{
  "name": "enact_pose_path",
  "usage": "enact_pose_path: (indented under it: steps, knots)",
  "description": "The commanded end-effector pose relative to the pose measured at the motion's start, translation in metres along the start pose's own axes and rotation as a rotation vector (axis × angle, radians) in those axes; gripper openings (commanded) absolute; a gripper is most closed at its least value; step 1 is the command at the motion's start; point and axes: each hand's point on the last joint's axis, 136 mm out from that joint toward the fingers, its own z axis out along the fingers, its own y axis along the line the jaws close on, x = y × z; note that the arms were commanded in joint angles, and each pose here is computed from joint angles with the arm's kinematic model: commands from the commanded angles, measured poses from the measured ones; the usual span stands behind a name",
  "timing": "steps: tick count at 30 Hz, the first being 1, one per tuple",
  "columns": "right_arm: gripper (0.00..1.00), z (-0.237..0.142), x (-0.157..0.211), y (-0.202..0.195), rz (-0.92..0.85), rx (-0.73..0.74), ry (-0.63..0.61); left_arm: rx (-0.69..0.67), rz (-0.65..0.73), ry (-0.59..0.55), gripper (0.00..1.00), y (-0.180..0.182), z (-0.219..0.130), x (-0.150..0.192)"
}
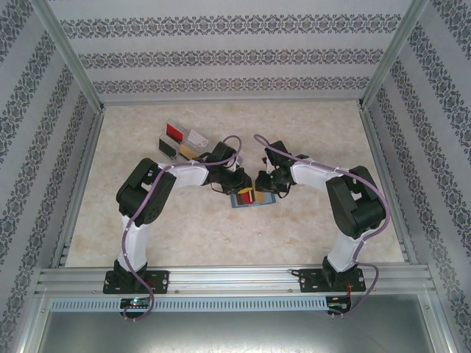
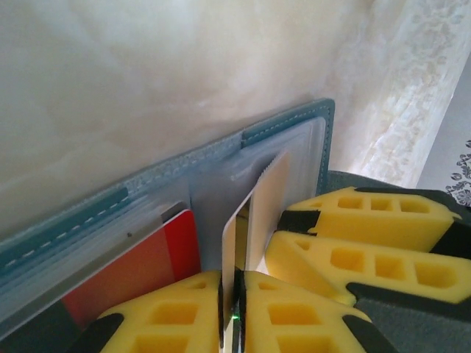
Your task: Take the credit cards out of the card holder
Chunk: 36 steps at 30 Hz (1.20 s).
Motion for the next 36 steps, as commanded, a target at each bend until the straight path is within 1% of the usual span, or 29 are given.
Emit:
enact_pose_path:
  steps: [1,4,7,10,12,15,19,21,23,25,29,33,36]
  knots:
    - [0.25,0.006,0.011,-0.014,0.013,0.047,0.035,0.078,0.077,-0.014,0.08,-0.028,-0.017,0.002]
    - [0.23,0.006,0.012,-0.019,0.015,0.067,0.030,0.069,0.098,-0.022,0.03,-0.027,-0.025,0.002]
    - [0.22,0.002,0.011,-0.020,0.035,0.076,0.021,0.030,0.114,-0.031,0.03,-0.020,-0.036,0.003]
    - [0.23,-0.005,0.006,-0.012,0.039,0.043,-0.001,-0.017,0.141,-0.050,0.03,-0.013,-0.052,0.004]
    - [0.24,-0.013,0.000,-0.001,0.034,-0.003,-0.028,-0.033,0.151,-0.063,0.03,-0.010,-0.064,0.004]
    - [0.31,-0.034,-0.010,0.024,0.009,-0.111,-0.090,-0.022,0.165,-0.096,0.03,-0.014,-0.086,0.001]
    - [0.38,-0.059,-0.023,0.057,-0.029,-0.214,-0.166,-0.009,0.196,-0.161,0.03,-0.024,-0.122,-0.003]
    - [0.45,-0.069,-0.027,0.079,-0.052,-0.292,-0.190,-0.004,0.206,-0.200,0.02,-0.026,-0.140,-0.007]
    - [0.54,-0.082,-0.033,0.105,-0.087,-0.374,-0.221,0.008,0.196,-0.242,0.02,-0.024,-0.159,-0.012]
    - [0.60,-0.090,-0.037,0.129,-0.109,-0.450,-0.226,0.041,0.177,-0.278,0.02,-0.023,-0.175,-0.016]
    - [0.63,-0.099,-0.047,0.170,-0.102,-0.602,-0.207,0.152,0.134,-0.330,0.01,-0.036,-0.207,-0.021]
    - [0.66,-0.106,-0.061,0.196,-0.060,-0.715,-0.202,0.225,0.100,-0.353,0.01,-0.046,-0.234,-0.020]
    - [0.68,-0.113,-0.068,0.214,-0.033,-0.826,-0.188,0.282,0.081,-0.367,0.01,-0.053,-0.251,-0.023]
